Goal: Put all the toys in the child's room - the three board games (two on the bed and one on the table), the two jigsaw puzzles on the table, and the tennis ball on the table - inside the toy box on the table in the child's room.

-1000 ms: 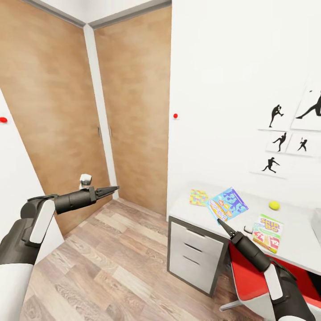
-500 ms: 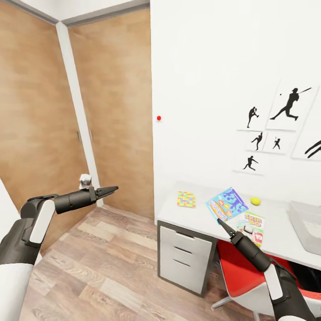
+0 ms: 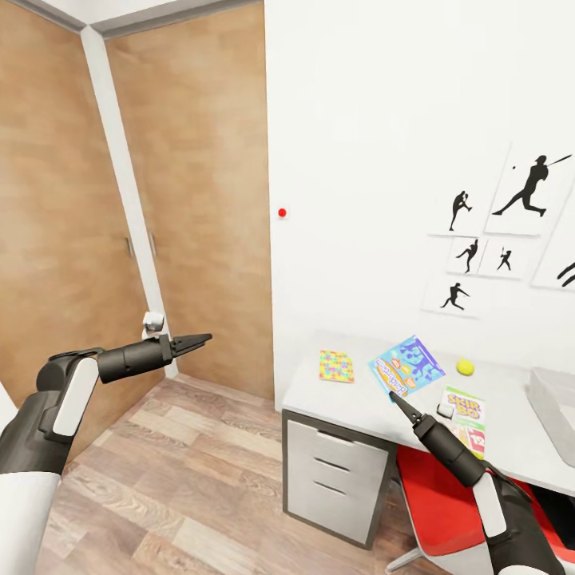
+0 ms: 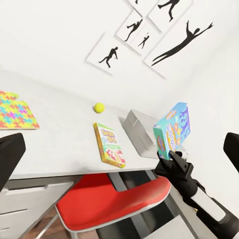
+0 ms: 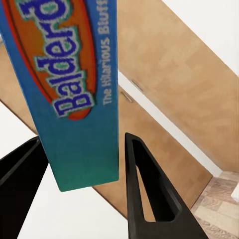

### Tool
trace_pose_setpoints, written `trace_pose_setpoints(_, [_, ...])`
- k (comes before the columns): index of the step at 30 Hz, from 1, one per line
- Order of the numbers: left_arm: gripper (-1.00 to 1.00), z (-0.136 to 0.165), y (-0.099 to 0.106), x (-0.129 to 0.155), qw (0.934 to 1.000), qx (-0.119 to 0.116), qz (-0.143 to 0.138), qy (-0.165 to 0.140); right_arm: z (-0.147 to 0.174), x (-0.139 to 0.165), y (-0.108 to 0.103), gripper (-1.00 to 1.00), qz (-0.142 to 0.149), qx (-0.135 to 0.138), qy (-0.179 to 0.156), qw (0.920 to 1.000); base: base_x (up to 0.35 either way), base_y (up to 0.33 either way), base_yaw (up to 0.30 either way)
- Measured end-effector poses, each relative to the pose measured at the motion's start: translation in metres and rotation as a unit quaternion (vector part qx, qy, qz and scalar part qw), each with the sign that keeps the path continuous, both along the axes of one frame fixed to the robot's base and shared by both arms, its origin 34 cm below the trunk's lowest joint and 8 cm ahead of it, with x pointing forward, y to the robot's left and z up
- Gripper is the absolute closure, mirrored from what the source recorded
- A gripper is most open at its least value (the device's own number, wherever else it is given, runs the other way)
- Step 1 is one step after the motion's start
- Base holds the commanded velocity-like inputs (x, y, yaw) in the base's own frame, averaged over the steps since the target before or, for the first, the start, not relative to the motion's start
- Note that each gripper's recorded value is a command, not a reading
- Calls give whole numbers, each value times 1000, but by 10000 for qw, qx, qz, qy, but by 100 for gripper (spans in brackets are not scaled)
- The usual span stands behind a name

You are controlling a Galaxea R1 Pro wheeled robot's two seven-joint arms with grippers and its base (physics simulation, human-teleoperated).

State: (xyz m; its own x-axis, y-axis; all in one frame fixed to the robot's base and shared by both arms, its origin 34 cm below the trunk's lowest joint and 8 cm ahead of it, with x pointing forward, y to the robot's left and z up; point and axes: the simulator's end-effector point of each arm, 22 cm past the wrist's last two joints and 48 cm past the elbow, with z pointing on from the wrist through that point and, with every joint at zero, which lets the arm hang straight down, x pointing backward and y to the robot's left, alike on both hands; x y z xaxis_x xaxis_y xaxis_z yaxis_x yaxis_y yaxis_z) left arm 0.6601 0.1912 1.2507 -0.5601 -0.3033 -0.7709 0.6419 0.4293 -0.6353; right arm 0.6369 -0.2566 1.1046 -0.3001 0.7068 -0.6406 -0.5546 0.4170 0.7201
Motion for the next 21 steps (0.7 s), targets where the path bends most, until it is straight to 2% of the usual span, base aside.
trace_pose_setpoints(11, [-100, -10, 0, 5, 10000, -2, 1, 89, -10, 2, 0, 100, -2, 8, 98, 10000, 8, 17, -8])
trace_pose_setpoints(21, [-100, -17, 0, 8, 9999, -3, 2, 158, -17, 3, 0, 100, -5, 4, 163, 9999, 0, 55, -132])
